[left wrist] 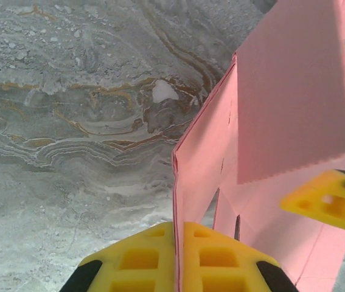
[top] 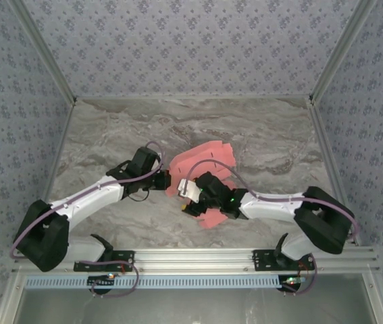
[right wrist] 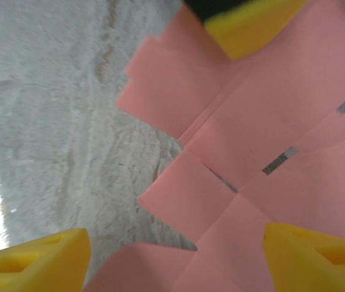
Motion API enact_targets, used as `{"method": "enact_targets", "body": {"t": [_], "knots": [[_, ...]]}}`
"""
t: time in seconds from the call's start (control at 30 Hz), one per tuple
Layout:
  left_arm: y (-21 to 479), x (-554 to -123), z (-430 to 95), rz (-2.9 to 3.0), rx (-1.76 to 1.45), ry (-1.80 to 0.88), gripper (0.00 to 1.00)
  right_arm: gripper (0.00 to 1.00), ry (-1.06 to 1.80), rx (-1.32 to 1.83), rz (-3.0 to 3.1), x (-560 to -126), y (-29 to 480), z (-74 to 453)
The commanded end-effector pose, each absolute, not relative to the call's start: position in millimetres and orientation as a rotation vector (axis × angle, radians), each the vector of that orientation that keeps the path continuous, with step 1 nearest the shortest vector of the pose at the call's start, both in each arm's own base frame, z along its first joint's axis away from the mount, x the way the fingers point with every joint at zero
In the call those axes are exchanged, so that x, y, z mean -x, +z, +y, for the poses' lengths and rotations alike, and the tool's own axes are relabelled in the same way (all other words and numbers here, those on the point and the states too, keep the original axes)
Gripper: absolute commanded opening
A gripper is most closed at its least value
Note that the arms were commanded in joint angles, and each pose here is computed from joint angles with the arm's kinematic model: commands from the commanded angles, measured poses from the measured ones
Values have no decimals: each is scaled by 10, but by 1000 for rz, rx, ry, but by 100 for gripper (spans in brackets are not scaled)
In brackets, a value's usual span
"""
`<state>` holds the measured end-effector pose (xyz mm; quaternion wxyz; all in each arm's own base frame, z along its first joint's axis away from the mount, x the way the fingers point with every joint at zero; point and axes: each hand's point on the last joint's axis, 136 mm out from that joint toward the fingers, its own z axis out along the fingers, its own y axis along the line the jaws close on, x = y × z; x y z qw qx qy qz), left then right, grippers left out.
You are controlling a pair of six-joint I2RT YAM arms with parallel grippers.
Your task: Fold the paper box
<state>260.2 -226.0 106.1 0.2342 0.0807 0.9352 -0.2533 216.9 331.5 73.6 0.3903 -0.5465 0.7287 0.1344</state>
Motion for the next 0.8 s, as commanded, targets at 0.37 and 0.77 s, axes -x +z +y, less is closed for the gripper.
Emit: {"method": "enact_targets", "body": {"t": [0.37,0.77], "knots": [[1104,-2556,-2180,2542,-233,-681,0,59,533,703,2176,-2742,686,3141],[996,-2558,-2137,2531,-237,-653,0,47,705,475,2421,-2786,394,2894]]}}
